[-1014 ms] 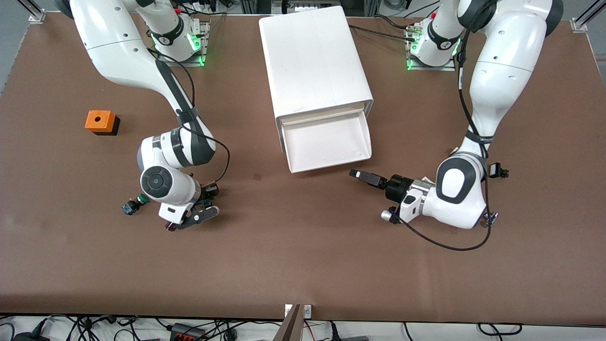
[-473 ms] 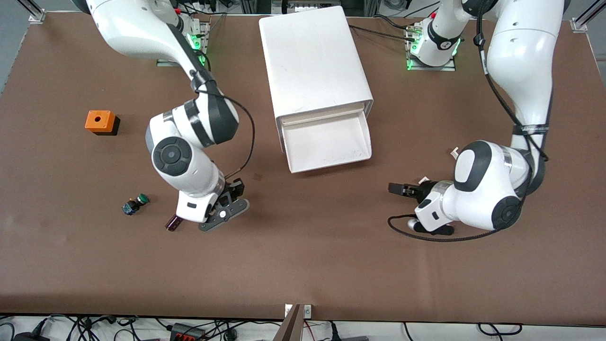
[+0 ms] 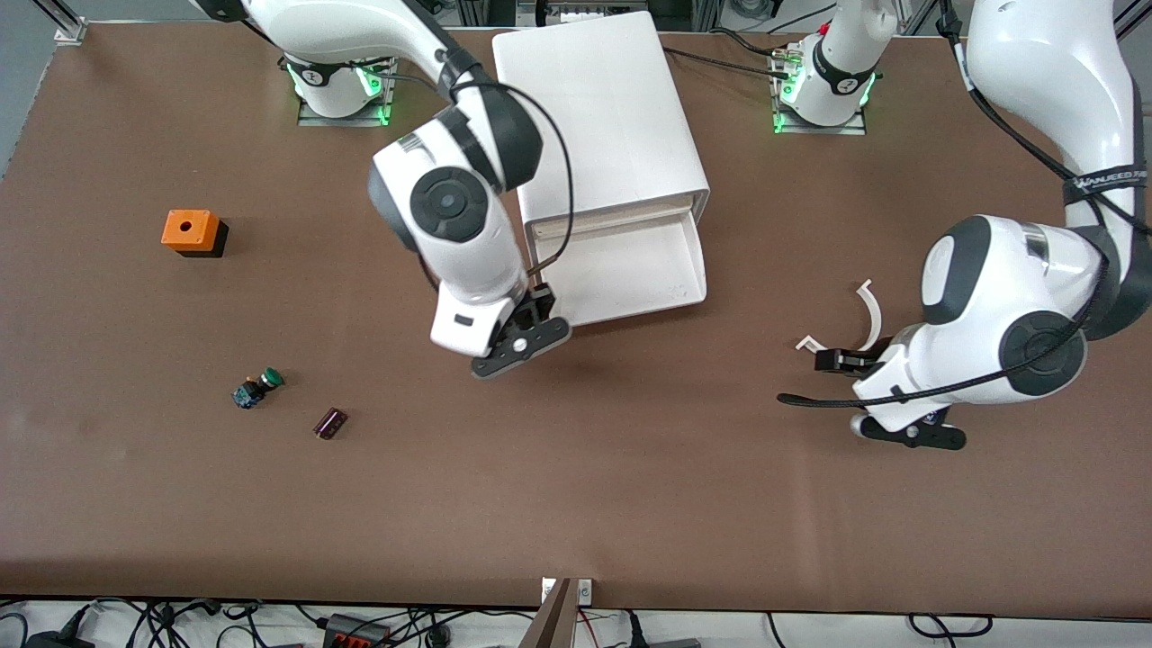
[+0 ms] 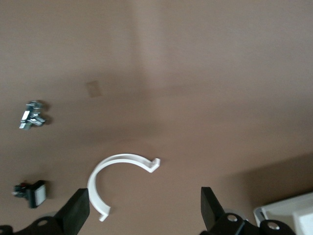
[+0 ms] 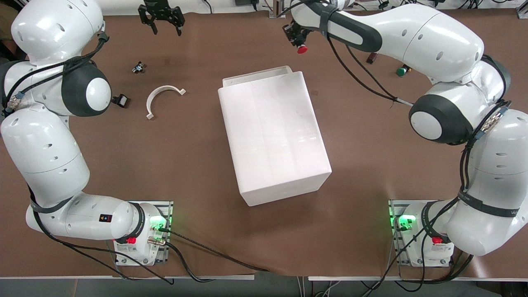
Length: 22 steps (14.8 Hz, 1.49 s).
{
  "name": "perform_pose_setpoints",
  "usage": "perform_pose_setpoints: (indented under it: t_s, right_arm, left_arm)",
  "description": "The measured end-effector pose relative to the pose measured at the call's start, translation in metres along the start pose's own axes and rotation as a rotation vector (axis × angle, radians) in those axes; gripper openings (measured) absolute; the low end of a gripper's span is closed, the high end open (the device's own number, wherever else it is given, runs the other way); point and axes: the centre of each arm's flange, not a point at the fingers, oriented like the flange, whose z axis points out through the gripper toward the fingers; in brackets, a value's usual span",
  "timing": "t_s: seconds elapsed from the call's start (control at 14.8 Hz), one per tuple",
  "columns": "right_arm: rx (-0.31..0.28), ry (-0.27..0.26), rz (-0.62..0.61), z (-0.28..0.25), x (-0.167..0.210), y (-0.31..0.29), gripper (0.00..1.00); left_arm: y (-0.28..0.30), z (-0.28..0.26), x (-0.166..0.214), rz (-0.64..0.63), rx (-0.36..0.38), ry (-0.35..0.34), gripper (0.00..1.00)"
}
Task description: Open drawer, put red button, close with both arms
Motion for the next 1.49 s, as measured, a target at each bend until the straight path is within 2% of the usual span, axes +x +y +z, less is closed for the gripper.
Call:
perform_pose_setpoints:
  t_s: [0.2,0.41,0.95,1.49]
  right_arm:
    - [0.022,0.060,0.031,-0.012,0.000,-0.033,0.41]
    - [0.059,0.067,0.033,-0.010,-0.003,-0.058,0.41]
    - [0.105,-0.010,0.051,0.048,-0.012,-0.096,0.41]
    - [0.098,-0.065,0.020,0.088,-0.026,-0.129,0.41]
  left_arm:
    - [-0.038,-0.019,-0.002,-0.034,0.002,0.032,1.00]
    - [-0.053,-0.018,-0.003,-0.032,-0.001,0.026,1.00]
    - [-0.044,0.010,-0.006,-0.019,0.000,-0.032,1.00]
    - [-0.048,0.015,-0.007,-0.024,-0.001,-0.045,1.00]
